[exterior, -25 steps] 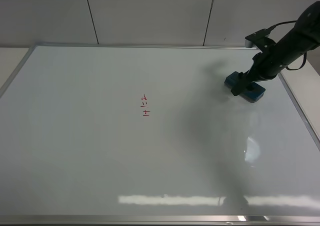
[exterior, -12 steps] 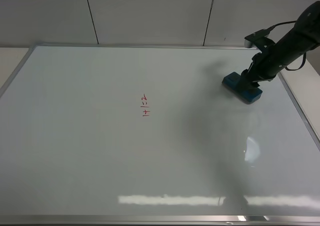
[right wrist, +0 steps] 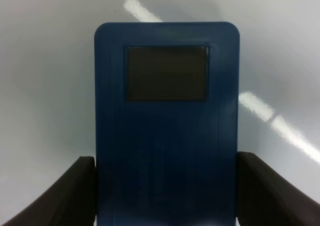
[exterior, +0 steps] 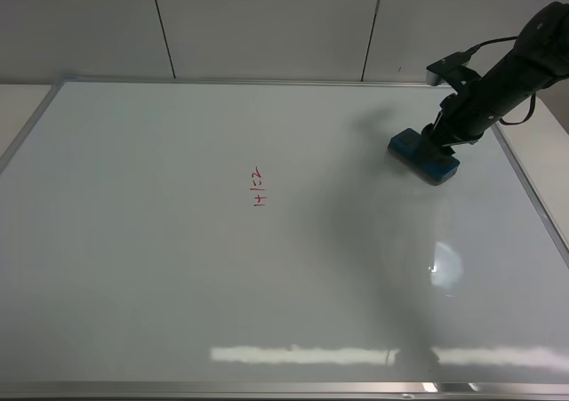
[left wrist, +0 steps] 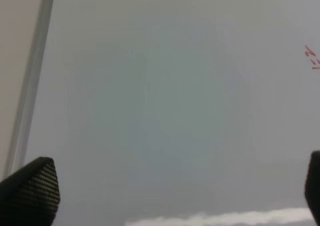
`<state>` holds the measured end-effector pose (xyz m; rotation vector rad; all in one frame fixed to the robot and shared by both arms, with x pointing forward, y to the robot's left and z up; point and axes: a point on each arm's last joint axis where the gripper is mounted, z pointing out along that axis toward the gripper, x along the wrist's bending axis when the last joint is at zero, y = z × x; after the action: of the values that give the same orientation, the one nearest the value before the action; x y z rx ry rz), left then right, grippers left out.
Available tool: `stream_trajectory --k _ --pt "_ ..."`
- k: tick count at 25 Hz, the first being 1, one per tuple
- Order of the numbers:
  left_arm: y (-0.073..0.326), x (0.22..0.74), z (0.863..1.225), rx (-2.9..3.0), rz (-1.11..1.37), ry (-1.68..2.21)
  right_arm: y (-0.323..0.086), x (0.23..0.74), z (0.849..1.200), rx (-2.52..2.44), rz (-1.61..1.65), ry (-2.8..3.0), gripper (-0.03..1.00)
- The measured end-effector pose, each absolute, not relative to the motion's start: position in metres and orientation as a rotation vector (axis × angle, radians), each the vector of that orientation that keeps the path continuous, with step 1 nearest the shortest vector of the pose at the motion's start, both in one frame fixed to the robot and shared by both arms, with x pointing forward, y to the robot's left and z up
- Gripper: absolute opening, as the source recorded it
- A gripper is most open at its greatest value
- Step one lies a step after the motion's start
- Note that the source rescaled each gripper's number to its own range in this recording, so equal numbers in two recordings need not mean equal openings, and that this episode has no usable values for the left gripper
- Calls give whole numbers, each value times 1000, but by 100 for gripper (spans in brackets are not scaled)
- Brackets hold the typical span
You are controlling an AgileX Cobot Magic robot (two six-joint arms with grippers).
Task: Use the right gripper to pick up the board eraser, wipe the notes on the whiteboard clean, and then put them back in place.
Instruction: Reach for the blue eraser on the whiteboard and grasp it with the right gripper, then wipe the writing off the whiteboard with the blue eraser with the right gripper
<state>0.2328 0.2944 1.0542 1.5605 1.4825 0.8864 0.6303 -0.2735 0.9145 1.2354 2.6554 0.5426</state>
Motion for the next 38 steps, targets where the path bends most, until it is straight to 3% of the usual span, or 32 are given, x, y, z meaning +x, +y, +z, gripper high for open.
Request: stream_trajectory --k 12,24,38 --pt "294 233 1054 1561 886 1482 -273 629 916 1260 548 2652 2" --pt "294 233 1054 1561 886 1482 -267 619 961 1335 623 2574 2" --pt "294 233 1054 1561 886 1482 -169 585 973 1581 500 2557 2"
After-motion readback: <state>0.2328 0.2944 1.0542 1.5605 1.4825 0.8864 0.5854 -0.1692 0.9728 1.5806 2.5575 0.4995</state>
